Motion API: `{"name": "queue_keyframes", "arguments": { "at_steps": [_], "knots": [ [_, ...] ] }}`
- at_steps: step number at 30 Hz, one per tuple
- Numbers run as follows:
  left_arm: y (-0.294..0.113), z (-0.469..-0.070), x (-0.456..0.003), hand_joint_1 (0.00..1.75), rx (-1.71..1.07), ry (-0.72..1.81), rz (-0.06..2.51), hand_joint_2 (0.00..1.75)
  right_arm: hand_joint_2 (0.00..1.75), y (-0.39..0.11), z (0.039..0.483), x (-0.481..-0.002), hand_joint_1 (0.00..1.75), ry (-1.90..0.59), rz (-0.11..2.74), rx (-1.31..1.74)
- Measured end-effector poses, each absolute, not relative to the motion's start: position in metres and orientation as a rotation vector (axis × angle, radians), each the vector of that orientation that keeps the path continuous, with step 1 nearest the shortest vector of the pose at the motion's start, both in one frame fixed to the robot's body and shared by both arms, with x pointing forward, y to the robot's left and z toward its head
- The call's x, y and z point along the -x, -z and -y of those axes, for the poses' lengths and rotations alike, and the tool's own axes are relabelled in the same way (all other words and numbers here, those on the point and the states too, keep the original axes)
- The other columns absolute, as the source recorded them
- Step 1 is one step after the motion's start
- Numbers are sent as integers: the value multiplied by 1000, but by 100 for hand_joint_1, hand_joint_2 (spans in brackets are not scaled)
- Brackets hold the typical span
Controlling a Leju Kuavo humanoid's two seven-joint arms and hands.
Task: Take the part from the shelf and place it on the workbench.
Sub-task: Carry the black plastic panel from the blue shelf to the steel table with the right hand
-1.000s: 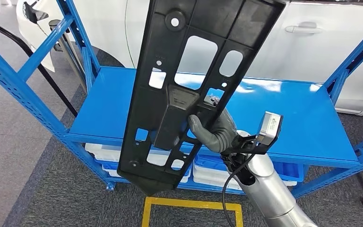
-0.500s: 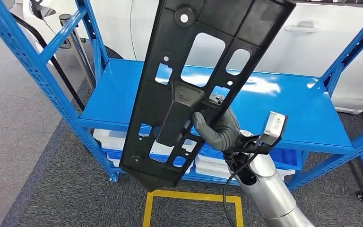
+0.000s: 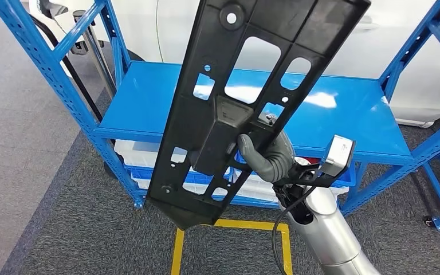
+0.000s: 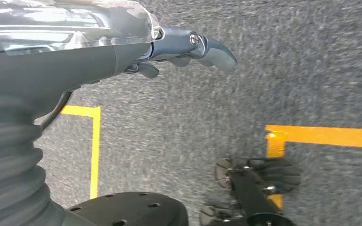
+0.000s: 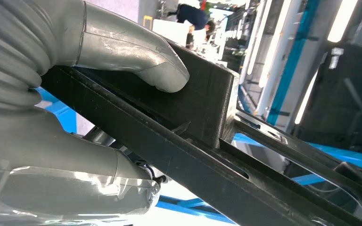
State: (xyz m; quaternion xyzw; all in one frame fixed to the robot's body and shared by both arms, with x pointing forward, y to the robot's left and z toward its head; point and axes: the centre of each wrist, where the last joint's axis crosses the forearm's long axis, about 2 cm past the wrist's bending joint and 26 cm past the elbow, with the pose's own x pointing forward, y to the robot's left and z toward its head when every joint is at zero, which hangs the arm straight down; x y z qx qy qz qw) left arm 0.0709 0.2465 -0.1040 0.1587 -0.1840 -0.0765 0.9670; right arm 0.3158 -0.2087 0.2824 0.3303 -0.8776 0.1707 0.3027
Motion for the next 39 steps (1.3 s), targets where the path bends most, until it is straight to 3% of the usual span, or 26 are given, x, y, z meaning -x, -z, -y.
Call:
{"name": "queue_keyframes", "arguments": {
  "at_steps": [39],
  "knots": [
    [105,-251,-67,0,-347,136,358,175,175,-285,203,-313,175,-428,2326,-938]
  ]
}}
